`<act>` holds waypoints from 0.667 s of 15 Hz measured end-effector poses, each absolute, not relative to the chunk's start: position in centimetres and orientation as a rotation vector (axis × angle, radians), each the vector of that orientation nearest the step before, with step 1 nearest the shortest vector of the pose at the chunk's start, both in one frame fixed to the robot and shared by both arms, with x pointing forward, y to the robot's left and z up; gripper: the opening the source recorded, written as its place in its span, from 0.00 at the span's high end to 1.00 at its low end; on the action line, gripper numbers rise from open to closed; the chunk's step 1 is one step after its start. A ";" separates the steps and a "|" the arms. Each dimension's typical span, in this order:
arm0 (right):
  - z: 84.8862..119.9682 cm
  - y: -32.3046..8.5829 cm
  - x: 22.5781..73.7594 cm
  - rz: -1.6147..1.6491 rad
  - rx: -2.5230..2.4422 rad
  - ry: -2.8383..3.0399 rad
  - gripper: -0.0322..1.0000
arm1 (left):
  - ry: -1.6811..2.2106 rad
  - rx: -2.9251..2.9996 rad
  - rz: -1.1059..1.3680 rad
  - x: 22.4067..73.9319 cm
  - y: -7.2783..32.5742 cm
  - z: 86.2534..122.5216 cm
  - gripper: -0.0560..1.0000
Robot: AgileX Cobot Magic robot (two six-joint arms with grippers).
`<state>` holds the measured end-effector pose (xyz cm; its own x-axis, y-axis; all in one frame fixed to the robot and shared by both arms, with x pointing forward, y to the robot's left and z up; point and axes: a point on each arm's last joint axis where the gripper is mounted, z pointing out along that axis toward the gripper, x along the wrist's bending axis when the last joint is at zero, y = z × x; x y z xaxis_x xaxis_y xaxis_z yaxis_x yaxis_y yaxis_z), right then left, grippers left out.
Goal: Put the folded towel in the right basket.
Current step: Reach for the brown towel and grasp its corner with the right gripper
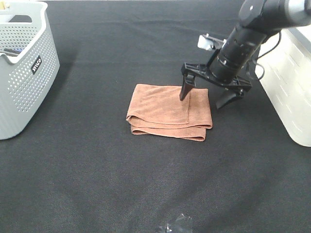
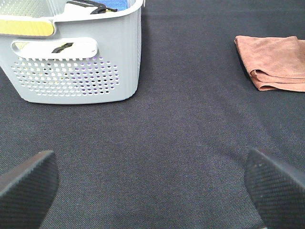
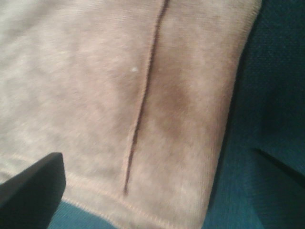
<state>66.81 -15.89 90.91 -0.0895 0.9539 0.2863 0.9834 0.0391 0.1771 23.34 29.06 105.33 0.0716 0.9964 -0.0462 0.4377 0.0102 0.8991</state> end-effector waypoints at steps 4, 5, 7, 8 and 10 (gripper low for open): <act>88.7 -16.5 67.1 -0.451 -2.084 -2.147 0.03 | 1.481 1.546 0.878 23.3 29.1 105.3 0.01; 88.2 -16.5 67.2 -0.442 -2.084 -2.141 0.03 | 1.481 1.546 0.878 23.3 29.1 105.3 0.01; 88.1 -16.4 67.3 -0.439 -2.083 -2.137 0.03 | 1.481 1.546 0.878 23.3 29.1 105.3 0.01; 87.9 -16.4 67.3 -0.438 -2.084 -2.126 0.03 | 1.481 1.546 0.878 23.3 29.1 105.3 0.01; 87.7 -16.4 67.3 -0.435 -2.085 -2.111 0.03 | 1.481 1.546 0.878 23.3 29.1 105.3 0.01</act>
<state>67.32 -16.44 87.72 -0.0278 0.9534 0.3004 0.9945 -0.0038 0.1042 23.34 29.06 105.33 0.0716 0.9964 -0.0462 0.4377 0.0102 0.8991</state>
